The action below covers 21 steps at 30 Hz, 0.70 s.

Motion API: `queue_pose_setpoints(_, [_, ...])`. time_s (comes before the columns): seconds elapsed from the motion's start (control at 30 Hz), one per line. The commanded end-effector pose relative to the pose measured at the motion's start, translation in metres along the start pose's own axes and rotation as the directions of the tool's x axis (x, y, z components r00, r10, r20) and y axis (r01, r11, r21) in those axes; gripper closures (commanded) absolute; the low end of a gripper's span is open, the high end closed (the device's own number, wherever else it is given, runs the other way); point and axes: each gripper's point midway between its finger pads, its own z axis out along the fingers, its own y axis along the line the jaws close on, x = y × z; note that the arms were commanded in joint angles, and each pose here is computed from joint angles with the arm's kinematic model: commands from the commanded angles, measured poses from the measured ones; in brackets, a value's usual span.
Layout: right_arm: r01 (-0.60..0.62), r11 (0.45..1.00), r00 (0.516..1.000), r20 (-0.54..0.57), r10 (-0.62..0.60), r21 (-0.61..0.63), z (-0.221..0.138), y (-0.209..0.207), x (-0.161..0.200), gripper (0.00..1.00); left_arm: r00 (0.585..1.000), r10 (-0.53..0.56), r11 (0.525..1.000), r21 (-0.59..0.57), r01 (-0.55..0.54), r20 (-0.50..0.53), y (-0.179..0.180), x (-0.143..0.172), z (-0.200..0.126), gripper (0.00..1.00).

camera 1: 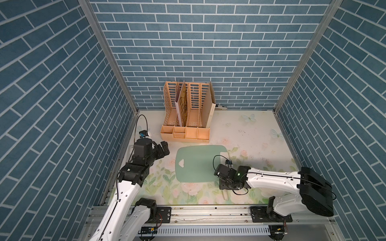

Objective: Align the knife with the edge of the cutting board
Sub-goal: Reset both arms

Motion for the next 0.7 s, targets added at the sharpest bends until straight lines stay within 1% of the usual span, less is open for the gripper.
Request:
queue_pose_setpoints(0.0, [0.032, 0.999, 0.999, 0.023, -0.032, -0.025, -0.034, 0.006, -0.01, 0.4, 1.0, -0.006, 1.0, -0.009, 0.006, 0.009, 0.003, 0.0, 0.0, 0.0])
queue_pose_setpoints(0.1, [0.079, 0.993, 0.995, 0.066, -0.073, -0.092, -0.068, 0.02, -0.023, 0.39, 1.0, -0.008, 1.0, -0.005, 0.008, 0.021, 0.003, -0.002, -0.003, 0.0])
queue_pose_setpoints(0.13, [0.097, 0.99, 0.991, 0.105, -0.086, -0.103, -0.085, 0.025, -0.033, 0.38, 1.0, -0.008, 1.0, -0.004, 0.008, 0.024, 0.003, -0.002, -0.004, 0.0])
queue_pose_setpoints(0.2, [0.135, 0.984, 0.97, 0.217, -0.107, -0.12, -0.126, 0.034, -0.059, 0.35, 1.0, -0.008, 1.0, -0.002, 0.008, 0.027, 0.003, -0.003, -0.004, 0.0])
queue_pose_setpoints(0.23, [0.159, 0.98, 0.949, 0.29, -0.119, -0.118, -0.151, 0.037, -0.076, 0.32, 1.0, -0.008, 1.0, -0.003, 0.009, 0.027, 0.003, -0.003, -0.004, 0.0])
queue_pose_setpoints(0.27, [0.17, 0.98, 0.915, 0.387, -0.118, -0.103, -0.179, 0.036, -0.097, 0.25, 0.999, -0.008, 1.0, -0.003, 0.008, 0.031, 0.003, -0.004, -0.005, 0.0])
queue_pose_setpoints(0.3, [0.155, 0.986, 0.866, 0.488, -0.105, -0.062, -0.203, 0.029, -0.117, 0.12, 0.999, -0.009, 1.0, -0.005, 0.009, 0.039, 0.003, -0.005, -0.006, 0.0])
queue_pose_setpoints(0.33, [0.11, 0.994, 0.793, 0.604, -0.082, -0.009, -0.228, 0.014, -0.138, 0.01, 0.998, -0.018, 1.0, -0.021, 0.019, 0.055, 0.006, -0.008, -0.009, 0.0])
queue_pose_setpoints(0.37, [0.046, 0.998, 0.699, 0.712, -0.058, 0.036, -0.25, -0.005, -0.154, 0.0, 0.996, -0.028, 0.999, -0.041, 0.032, 0.086, 0.01, -0.013, -0.014, 0.0])
queue_pose_setpoints(0.4, [0.005, 0.997, 0.61, 0.79, -0.062, 0.074, -0.266, -0.019, -0.165, 0.0, 0.992, -0.03, 0.999, -0.041, 0.035, 0.121, 0.01, -0.02, -0.018, 0.0])
queue_pose_setpoints(0.43, [-0.028, 0.993, 0.489, 0.868, -0.086, 0.114, -0.285, -0.032, -0.175, 0.0, 0.986, -0.025, 0.999, -0.033, 0.031, 0.167, 0.009, -0.029, -0.025, 0.0])
queue_pose_setpoints(0.47, [-0.049, 0.983, 0.374, 0.916, -0.144, 0.175, -0.298, -0.042, -0.182, 0.0, 0.975, -0.028, 0.999, -0.032, 0.036, 0.222, 0.01, -0.038, -0.032, 0.0])
queue_pose_setpoints(0.5, [-0.043, 0.975, 0.295, 0.935, -0.196, 0.218, -0.304, -0.046, -0.184, 0.0, 0.958, -0.034, 0.999, -0.027, 0.043, 0.284, 0.01, -0.049, -0.039, 0.0])
queue_pose_setpoints(0.53, [-0.057, 0.972, 0.209, 0.955, -0.213, 0.229, -0.309, -0.055, -0.183, 0.0, 0.931, -0.041, 0.999, -0.004, 0.045, 0.363, 0.008, -0.061, -0.05, 0.0])
queue_pose_setpoints(0.57, [-0.084, 0.97, 0.138, 0.966, -0.217, 0.23, -0.308, -0.068, -0.182, 0.0, 0.9, -0.049, 0.999, 0.021, 0.044, 0.433, 0.006, -0.07, -0.057, 0.01])
queue_pose_setpoints(0.6, [-0.122, 0.97, 0.087, 0.975, -0.203, 0.212, -0.309, -0.083, -0.182, 0.0, 0.869, -0.059, 0.998, 0.048, 0.041, 0.492, 0.005, -0.076, -0.062, 0.0])
queue_pose_setpoints(0.63, [-0.168, 0.966, 0.068, 0.98, -0.188, 0.197, -0.298, -0.102, -0.184, 0.0, 0.838, -0.064, 0.997, 0.065, 0.034, 0.543, 0.005, -0.078, -0.064, 0.0])
queue_pose_setpoints(0.67, [-0.23, 0.957, 0.079, 0.983, -0.164, 0.178, -0.285, -0.123, -0.187, 0.0, 0.806, -0.078, 0.997, 0.065, 0.049, 0.586, 0.011, -0.078, -0.063, 0.0])
